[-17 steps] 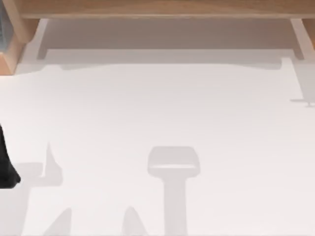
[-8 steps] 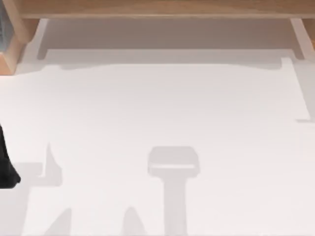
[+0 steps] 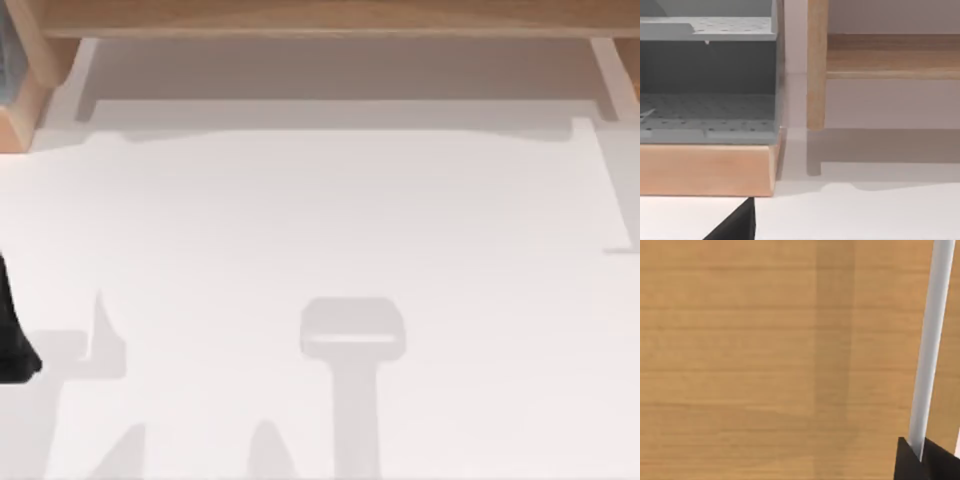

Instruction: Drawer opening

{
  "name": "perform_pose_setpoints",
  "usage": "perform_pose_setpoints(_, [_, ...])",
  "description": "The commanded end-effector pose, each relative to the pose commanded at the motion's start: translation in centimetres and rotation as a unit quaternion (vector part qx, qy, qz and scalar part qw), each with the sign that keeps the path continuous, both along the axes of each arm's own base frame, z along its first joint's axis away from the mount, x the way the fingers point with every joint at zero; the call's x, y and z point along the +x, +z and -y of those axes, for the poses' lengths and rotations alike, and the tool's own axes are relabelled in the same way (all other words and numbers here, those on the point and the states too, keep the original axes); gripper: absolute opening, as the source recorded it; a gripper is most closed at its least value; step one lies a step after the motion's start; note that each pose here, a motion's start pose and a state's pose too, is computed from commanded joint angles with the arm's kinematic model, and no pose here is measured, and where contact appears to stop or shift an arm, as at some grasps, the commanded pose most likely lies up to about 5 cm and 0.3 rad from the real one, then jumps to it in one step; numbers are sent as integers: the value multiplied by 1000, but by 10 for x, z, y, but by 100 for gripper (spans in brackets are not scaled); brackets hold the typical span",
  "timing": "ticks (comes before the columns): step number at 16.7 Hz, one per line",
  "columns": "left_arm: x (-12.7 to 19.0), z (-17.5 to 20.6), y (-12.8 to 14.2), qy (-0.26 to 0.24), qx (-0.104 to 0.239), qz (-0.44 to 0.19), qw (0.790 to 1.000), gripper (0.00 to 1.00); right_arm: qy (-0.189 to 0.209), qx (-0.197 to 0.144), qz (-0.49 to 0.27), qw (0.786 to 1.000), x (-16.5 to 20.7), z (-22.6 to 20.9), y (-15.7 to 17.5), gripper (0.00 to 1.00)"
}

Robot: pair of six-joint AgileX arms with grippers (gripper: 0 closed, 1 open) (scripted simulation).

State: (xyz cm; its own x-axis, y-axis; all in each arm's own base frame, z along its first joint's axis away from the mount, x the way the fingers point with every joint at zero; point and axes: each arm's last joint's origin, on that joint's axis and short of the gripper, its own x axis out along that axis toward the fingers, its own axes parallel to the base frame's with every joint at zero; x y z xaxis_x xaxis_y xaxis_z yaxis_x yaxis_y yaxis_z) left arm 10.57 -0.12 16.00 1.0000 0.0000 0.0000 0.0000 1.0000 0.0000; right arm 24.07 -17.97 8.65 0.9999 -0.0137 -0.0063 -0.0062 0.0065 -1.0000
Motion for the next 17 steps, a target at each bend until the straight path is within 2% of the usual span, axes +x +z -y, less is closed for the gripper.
perform_pose_setpoints(11, [0,0,0,0,0,0,1000,100,0,0,0,1000,0,0,0,98])
perform_pose_setpoints(17, [0,0,0,0,0,0,1000,100,0,0,0,1000,0,0,0,100])
